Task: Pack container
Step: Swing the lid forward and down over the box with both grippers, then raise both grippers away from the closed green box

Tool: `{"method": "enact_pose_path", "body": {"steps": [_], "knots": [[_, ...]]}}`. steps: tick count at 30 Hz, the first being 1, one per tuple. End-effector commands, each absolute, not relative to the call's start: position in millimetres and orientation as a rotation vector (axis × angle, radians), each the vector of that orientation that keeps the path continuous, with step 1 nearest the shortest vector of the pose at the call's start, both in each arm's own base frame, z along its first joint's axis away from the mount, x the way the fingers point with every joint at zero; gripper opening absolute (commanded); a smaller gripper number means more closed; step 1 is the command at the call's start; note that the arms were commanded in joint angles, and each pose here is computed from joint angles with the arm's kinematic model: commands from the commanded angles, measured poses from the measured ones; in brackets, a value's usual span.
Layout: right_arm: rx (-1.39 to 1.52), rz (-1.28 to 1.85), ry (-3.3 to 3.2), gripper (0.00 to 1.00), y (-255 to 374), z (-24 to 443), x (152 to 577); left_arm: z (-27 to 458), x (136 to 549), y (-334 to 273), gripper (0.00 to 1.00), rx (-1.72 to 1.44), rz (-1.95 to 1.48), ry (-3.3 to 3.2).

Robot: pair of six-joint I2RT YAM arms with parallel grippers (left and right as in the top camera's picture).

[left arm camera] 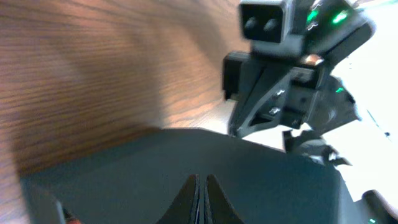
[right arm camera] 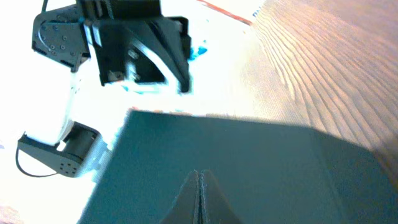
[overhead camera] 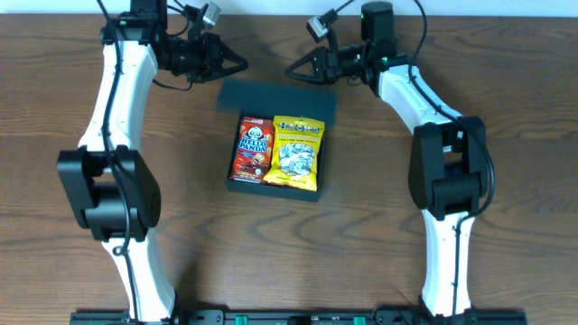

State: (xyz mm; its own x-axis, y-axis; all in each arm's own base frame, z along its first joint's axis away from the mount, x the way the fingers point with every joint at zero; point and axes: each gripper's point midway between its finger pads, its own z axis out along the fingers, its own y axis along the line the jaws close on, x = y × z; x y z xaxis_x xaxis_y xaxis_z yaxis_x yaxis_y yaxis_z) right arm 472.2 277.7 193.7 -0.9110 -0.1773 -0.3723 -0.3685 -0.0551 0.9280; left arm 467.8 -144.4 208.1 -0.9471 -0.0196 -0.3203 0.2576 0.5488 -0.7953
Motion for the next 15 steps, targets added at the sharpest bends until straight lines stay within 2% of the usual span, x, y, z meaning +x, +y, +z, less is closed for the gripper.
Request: {"method": "enact_pose_path", "body": {"steps": [1,4,10,15], "knots": [[-0.691,2.077,1.988,0.02,277,221,467,204,466,-126,0.06,0.291,-1.090,2.546],[-0.680,2.032,1.967,0.02,271,228,478,204,463,-116,0.06,0.274,-0.984,2.585],[-0.643,1.883,1.875,0.02,258,245,506,207,460,-116,0.06,0.270,-0.983,2.591],[-0.332,1.654,1.928,0.02,239,226,559,206,460,-115,0.06,0.266,-0.974,2.597]]}}
